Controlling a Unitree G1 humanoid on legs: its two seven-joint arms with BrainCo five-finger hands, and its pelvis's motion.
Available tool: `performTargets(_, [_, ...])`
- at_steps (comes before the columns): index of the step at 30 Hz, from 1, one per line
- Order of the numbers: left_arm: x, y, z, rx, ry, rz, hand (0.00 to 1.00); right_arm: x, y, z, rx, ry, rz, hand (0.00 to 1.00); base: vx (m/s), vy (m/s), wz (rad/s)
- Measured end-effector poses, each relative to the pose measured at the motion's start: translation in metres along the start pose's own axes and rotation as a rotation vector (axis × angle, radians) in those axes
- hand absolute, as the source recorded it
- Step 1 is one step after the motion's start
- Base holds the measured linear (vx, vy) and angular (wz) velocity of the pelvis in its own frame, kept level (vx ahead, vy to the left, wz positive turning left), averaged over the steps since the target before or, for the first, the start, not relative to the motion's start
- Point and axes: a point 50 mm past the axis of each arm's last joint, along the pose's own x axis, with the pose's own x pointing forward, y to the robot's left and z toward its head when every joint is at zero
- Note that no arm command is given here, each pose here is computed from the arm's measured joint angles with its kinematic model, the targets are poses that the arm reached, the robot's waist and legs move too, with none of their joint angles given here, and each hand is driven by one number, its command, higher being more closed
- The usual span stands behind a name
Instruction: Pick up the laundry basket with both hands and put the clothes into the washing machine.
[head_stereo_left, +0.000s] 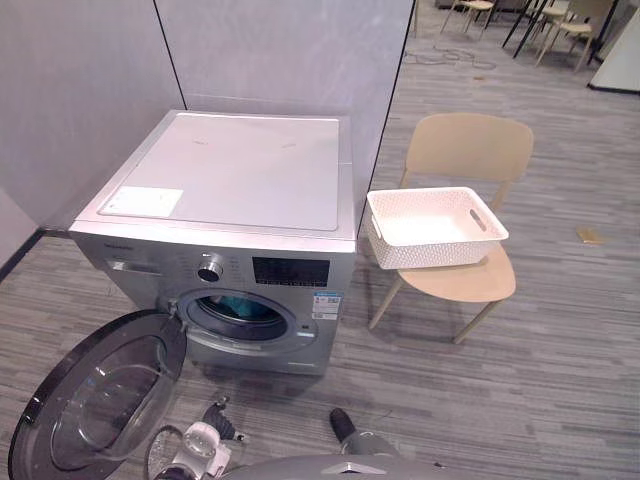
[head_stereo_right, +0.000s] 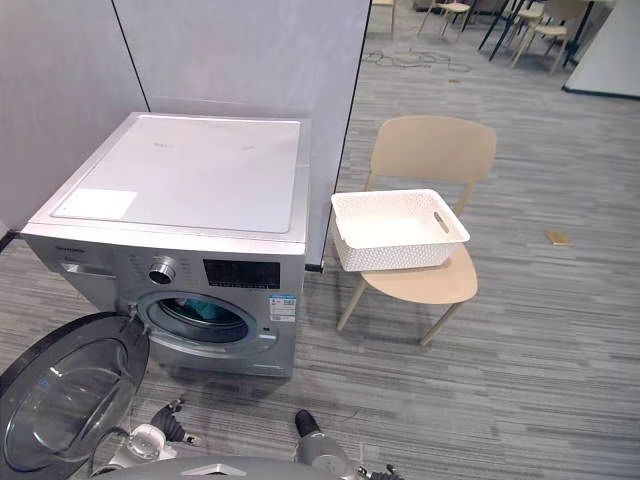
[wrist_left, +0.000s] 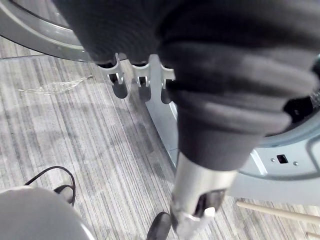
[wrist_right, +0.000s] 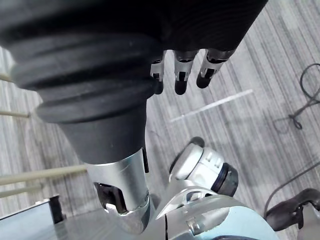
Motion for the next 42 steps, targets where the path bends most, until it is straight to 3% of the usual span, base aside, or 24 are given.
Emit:
performTargets(5, [0.006,0.007,0.031,0.045,-0.086,0.01,0.0,0.003,0.024,0.019,0.029,-0.065,0.051,0.0,0.05,-0.049,-0.15])
performTargets(10, [0.005,0.0,0.047,0.01,-0.148,0.015,0.0,0.003,0.016,0.018,0.06,-0.055,0.026,0.0,0.07,-0.128,0.11])
performTargets(18, [0.0,-0.015,0.012,-0.061,-0.04,-0.009,0.0,-0.003,-0.03,-0.006,0.147,0.038,-0.109,0.0,0.11,-0.382,-0.05])
performTargets(23, [-0.004,-0.01,-0.008,-0.182,0.018,0.03,0.0,-0.005,-0.03,-0.02,0.096,0.086,-0.106,0.0,-0.03,-0.272,0.17])
performTargets(42, [-0.005,-0.02,-0.003,-0.092,-0.009,-0.027,0.0,-0.003,-0.006,-0.005,0.001,0.009,-0.012,0.0,0.02,0.026,-0.21])
